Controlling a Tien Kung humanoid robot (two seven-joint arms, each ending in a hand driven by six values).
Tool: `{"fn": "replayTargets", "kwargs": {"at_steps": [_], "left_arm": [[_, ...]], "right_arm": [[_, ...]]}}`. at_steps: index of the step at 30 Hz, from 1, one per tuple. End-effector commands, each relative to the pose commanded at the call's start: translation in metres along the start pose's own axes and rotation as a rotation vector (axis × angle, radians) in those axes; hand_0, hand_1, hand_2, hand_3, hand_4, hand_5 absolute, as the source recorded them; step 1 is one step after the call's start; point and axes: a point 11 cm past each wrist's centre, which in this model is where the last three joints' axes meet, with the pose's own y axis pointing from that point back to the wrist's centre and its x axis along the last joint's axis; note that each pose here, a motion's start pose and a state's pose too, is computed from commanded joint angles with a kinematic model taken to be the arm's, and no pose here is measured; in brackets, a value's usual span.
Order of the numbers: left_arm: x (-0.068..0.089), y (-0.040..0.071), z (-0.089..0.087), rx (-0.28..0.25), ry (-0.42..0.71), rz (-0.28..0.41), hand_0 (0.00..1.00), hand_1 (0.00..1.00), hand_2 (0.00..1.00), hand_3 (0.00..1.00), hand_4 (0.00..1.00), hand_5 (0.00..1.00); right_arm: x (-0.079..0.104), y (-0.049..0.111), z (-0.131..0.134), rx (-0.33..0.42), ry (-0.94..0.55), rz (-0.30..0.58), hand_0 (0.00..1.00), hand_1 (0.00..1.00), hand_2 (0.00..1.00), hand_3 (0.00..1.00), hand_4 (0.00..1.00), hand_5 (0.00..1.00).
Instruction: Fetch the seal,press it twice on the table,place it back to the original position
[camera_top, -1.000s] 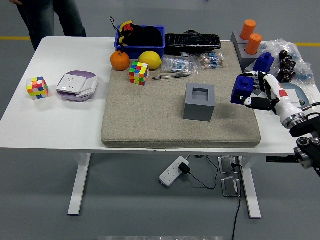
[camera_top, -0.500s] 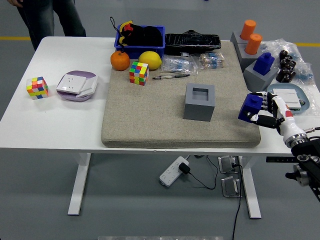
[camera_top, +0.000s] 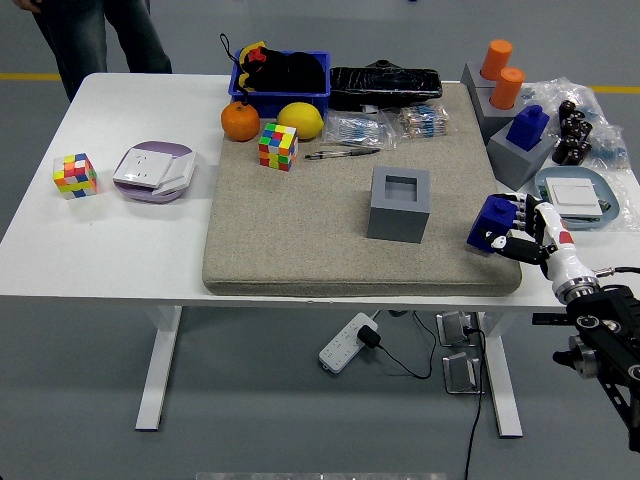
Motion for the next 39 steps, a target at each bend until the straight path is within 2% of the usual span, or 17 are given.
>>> {"fn": "replayTargets", "kwargs": {"at_steps": [19, 39], "left_arm": [[-0.001, 0.0, 0.001, -0.001, -0.004, -0.002, 0.823, 0.787, 0.75, 0.813, 0.71, 0.351], [-0.001, 0.0, 0.001, -0.002, -0.004, -0.006, 0.823, 0.787, 0.751, 0.813, 0.71, 0.351]], "right_arm": [[-0.008, 0.003, 0.017, -0.053, 0.002, -0.022, 0.531, 0.343, 0.356, 0.36, 0.621, 0.002], [-0.009, 0.002, 0.014, -0.042, 0.003, -0.03, 0.53, 0.343, 0.355, 0.358, 0.618, 0.002]]}}
